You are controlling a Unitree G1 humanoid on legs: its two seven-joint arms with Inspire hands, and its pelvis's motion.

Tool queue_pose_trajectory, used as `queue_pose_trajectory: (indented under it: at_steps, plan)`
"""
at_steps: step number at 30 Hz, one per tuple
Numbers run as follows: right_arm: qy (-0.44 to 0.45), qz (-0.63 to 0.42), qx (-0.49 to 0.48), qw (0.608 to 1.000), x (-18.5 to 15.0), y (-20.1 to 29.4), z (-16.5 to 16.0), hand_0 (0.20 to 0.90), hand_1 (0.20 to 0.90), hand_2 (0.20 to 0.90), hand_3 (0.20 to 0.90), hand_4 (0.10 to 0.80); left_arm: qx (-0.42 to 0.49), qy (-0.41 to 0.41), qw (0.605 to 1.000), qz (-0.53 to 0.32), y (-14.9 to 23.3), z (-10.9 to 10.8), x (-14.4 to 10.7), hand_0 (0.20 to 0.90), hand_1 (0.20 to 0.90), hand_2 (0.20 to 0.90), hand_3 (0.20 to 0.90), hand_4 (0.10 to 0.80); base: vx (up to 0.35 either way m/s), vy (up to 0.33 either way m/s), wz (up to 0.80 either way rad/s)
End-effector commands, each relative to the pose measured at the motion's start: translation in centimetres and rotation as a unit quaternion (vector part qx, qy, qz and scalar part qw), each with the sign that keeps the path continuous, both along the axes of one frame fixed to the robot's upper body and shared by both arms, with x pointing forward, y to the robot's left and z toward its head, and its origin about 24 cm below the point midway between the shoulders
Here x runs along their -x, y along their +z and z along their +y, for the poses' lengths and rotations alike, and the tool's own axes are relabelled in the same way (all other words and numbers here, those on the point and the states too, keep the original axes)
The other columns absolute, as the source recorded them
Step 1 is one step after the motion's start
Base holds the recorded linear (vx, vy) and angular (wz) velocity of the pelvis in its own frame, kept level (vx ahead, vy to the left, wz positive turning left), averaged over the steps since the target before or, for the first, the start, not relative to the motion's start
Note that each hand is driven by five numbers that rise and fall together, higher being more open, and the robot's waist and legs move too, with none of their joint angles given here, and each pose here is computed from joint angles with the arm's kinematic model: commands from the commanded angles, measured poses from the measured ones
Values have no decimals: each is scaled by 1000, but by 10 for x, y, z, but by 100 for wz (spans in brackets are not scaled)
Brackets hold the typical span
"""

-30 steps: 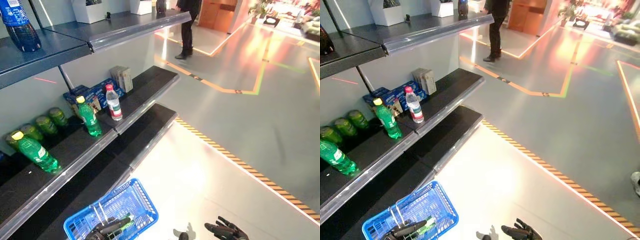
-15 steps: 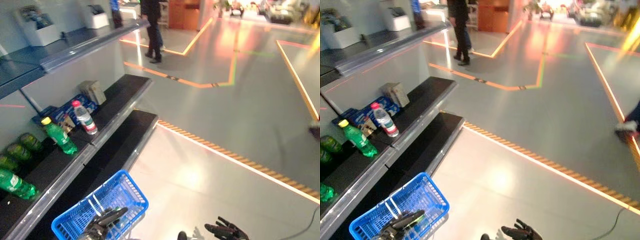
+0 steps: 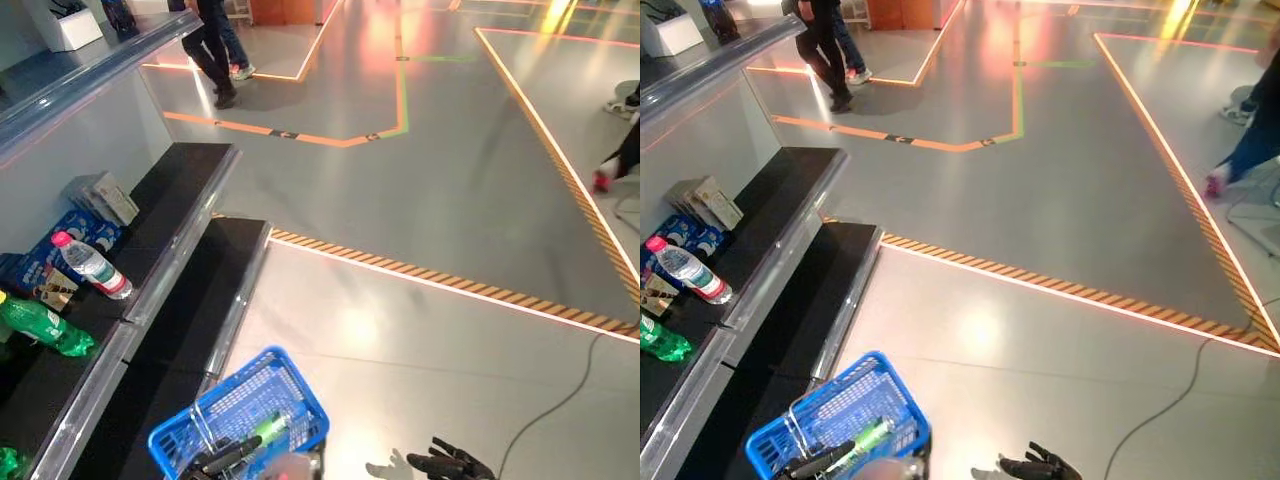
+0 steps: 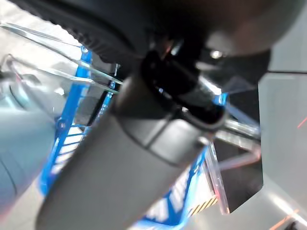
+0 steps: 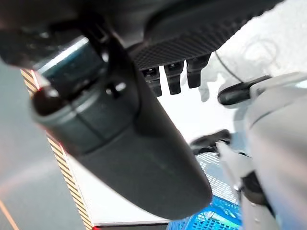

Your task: Pick up the drink and place into the basket.

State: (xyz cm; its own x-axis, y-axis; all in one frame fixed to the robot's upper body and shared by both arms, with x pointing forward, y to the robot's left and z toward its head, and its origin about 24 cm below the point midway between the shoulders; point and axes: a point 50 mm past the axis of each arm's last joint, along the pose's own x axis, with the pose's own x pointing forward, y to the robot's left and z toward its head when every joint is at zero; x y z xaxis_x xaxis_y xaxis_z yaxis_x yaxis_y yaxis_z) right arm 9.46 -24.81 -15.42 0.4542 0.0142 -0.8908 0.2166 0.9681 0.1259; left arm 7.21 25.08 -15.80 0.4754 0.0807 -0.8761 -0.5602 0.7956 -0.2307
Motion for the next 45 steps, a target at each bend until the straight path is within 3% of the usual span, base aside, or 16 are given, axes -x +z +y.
queue_pose_trajectory:
  at_steps: [1,6,15,21,34,39,45]
  plan:
    - [28,-53,5,998,-26,10,-3,900,900,900,900,800,3,-45,998,-52,6,1,-11,300,300,300,200,100,290,44,-91]
    - [35,-70,-6,997,-32,10,5,900,900,900,900,800,5,-43,996,-79,13,13,-23,300,300,300,200,100,379,124,-31]
    - [7,-94,-5,996,-46,16,1,900,900,900,900,800,-8,-64,995,-80,16,9,-43,300,300,300,200,100,204,77,17]
    - [-22,-90,7,996,-28,14,-13,900,900,900,900,800,-11,-59,996,-70,14,11,-39,300,300,300,200,100,321,-119,82]
    - [-22,-60,20,998,-29,13,-16,900,900,900,900,800,7,-74,996,-50,8,4,-17,300,300,300,200,100,281,-233,89]
    - [-52,-62,43,996,-23,15,-28,900,900,900,900,800,23,-95,992,-77,10,-1,-28,300,300,300,200,100,-59,-97,97]
    - [-66,-47,64,995,-13,15,-35,900,900,900,900,800,38,-101,988,-111,17,-13,-61,300,300,300,200,100,-136,37,172]
